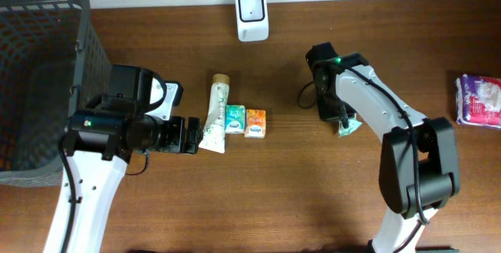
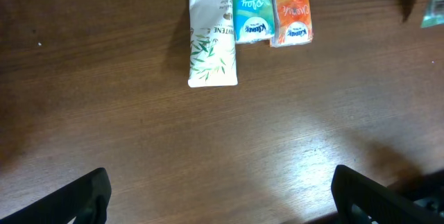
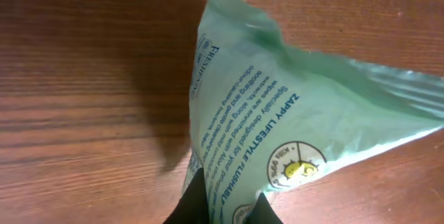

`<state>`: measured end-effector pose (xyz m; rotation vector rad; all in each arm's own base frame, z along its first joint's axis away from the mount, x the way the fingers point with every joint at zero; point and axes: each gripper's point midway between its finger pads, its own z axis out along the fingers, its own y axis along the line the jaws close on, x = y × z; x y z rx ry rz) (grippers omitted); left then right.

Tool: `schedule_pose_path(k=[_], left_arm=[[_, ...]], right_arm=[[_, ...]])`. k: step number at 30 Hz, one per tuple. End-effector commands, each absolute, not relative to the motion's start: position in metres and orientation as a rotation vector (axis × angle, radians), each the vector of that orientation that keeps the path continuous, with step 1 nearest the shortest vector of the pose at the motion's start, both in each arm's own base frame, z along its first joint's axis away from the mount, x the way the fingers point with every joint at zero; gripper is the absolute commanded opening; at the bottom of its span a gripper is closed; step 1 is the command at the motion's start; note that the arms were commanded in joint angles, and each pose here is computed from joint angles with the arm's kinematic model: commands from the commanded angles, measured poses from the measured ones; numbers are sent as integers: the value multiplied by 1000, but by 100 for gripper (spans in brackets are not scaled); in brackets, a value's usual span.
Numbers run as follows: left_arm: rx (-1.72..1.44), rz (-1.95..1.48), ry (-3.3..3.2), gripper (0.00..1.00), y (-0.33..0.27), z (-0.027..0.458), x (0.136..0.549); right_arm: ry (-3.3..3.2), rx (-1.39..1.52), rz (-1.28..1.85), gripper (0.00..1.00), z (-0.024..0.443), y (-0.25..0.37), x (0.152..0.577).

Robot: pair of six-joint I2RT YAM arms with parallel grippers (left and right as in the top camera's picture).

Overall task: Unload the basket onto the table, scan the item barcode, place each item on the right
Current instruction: 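Grasp the green wipes pouch with the right gripper and lift it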

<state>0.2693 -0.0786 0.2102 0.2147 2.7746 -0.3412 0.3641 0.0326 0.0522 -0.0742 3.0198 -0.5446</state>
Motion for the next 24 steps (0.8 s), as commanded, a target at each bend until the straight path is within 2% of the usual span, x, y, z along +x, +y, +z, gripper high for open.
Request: schedule_pose_path(k=[1, 2, 3, 5, 8, 12, 14, 18, 21, 23, 24], left_arm=[[251, -340, 2761, 99, -80, 212, 269], [251, -340, 2761, 99, -80, 212, 269], [251, -340, 2761, 99, -80, 212, 269], [251, -340, 2761, 99, -80, 212, 269], [251, -340, 2761, 99, -80, 212, 269], [251, -340, 2761, 99, -80, 212, 269], [251, -340, 2761, 99, -80, 212, 269], [251, -340, 2761, 99, -80, 212, 269], [251, -340, 2761, 99, -80, 212, 269], [251, -340, 2761, 99, -80, 212, 269], [251, -340, 2761, 99, -80, 212, 269]], right_arm=[[3024, -66, -600, 17, 38, 28, 359], [3033, -72, -598, 17, 36, 29, 357], [3046, -90, -564, 25, 35, 36, 355], [3059, -140, -507, 25, 33, 54, 351], [3033, -269, -497, 20, 33, 82, 347], [2996, -371, -495, 20, 33, 107, 344], [2980, -367, -536, 4, 36, 103, 346], [2830, -408, -1026, 4, 76, 52, 353], [2832, -404, -1020, 4, 67, 51, 350], [2867, -383, -893, 4, 53, 63, 351], [2889, -376, -821, 10, 49, 71, 351]])
